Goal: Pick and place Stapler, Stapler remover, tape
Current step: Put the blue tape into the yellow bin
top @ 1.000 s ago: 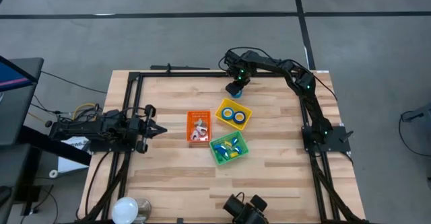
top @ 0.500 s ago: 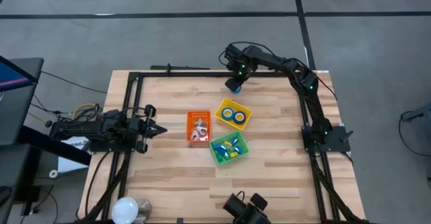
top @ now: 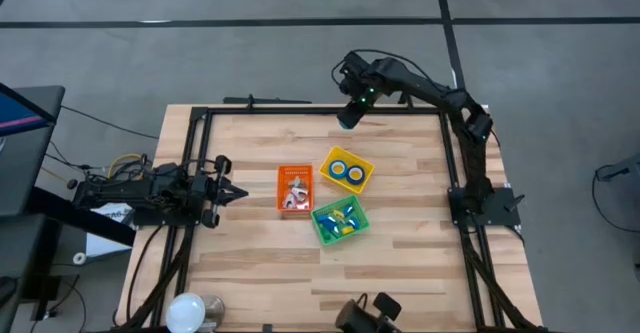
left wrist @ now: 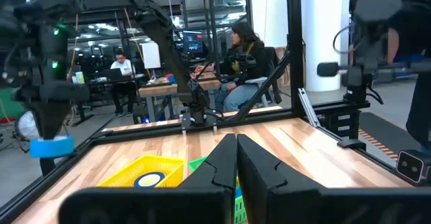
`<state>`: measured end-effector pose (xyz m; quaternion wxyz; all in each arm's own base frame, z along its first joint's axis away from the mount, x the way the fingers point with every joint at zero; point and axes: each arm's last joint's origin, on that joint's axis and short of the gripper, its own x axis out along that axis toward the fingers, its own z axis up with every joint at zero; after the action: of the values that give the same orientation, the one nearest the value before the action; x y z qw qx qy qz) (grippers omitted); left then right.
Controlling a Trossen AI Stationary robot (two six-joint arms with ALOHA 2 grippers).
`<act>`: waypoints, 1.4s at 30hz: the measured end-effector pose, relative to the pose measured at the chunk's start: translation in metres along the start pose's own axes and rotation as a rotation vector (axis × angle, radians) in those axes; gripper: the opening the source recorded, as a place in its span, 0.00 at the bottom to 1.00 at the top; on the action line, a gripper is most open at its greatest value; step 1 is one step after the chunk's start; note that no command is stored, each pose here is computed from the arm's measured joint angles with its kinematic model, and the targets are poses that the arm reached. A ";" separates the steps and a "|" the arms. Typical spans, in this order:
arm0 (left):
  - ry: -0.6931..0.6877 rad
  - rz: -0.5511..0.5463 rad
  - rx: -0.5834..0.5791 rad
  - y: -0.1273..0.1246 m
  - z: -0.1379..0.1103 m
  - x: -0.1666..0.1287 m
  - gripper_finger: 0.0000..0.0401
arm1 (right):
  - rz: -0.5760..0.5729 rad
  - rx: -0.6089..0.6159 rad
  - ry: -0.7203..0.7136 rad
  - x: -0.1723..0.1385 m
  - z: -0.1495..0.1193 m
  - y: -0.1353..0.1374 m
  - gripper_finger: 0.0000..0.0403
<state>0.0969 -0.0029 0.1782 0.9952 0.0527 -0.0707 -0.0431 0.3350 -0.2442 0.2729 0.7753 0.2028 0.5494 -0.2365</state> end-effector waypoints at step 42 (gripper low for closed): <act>-0.002 0.000 0.000 0.000 0.000 0.000 0.01 | 0.089 -0.390 0.060 -0.029 -0.032 0.111 0.14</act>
<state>0.0969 -0.0029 0.1785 0.9951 0.0527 -0.0718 -0.0430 0.3677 -0.1320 0.2965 0.7929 0.0801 0.5981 -0.0849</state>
